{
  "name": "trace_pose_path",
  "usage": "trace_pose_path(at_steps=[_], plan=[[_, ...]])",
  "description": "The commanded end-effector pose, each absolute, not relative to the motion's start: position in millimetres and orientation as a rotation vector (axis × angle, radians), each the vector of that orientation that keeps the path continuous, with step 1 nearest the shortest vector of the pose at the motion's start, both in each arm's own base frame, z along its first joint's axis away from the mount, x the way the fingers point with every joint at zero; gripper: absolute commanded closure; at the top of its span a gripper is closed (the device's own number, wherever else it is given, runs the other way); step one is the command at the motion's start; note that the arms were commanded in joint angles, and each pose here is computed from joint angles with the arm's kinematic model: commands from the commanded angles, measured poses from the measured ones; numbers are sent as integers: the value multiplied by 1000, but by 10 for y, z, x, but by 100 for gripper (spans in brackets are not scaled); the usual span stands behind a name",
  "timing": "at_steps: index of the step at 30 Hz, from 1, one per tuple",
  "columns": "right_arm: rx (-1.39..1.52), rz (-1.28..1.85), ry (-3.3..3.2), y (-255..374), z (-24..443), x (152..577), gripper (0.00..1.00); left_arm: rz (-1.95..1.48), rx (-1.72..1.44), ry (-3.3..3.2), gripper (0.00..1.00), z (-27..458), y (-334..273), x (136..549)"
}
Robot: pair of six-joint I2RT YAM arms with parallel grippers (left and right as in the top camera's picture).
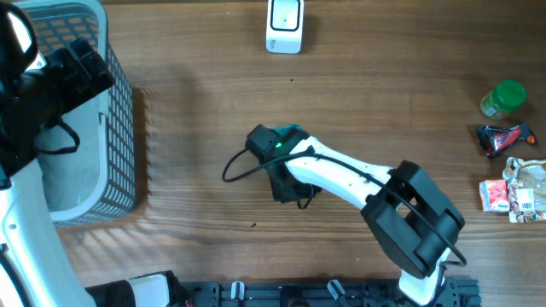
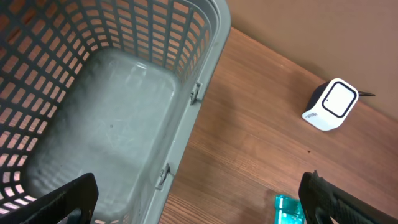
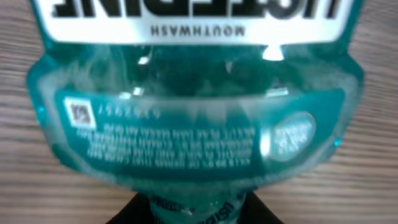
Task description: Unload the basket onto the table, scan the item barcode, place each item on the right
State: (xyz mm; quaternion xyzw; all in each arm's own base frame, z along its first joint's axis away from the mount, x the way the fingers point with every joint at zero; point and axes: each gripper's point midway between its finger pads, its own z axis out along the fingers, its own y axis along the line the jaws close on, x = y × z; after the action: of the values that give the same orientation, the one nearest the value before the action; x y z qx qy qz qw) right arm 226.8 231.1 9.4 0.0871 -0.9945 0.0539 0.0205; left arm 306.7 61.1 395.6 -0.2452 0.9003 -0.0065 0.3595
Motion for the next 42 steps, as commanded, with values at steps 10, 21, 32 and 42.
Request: trace_pose_path(at_steps=[10,21,32,42], plan=[[137,-293,-3246,2751,1383,2482,73,-21,-639,2311,0,3981,628,3068],[40,-372,-3325,2717,1436,2821,71,-21,-639,2311,0,3981,628,3068],[-17,-328,-3393,2485,1657,3091,69,-20,-639,2311,0,3981,629,3068],[-259,-148,-3300,2058,1720,2970,67,-20,-639,2311,0,3981,629,3068]])
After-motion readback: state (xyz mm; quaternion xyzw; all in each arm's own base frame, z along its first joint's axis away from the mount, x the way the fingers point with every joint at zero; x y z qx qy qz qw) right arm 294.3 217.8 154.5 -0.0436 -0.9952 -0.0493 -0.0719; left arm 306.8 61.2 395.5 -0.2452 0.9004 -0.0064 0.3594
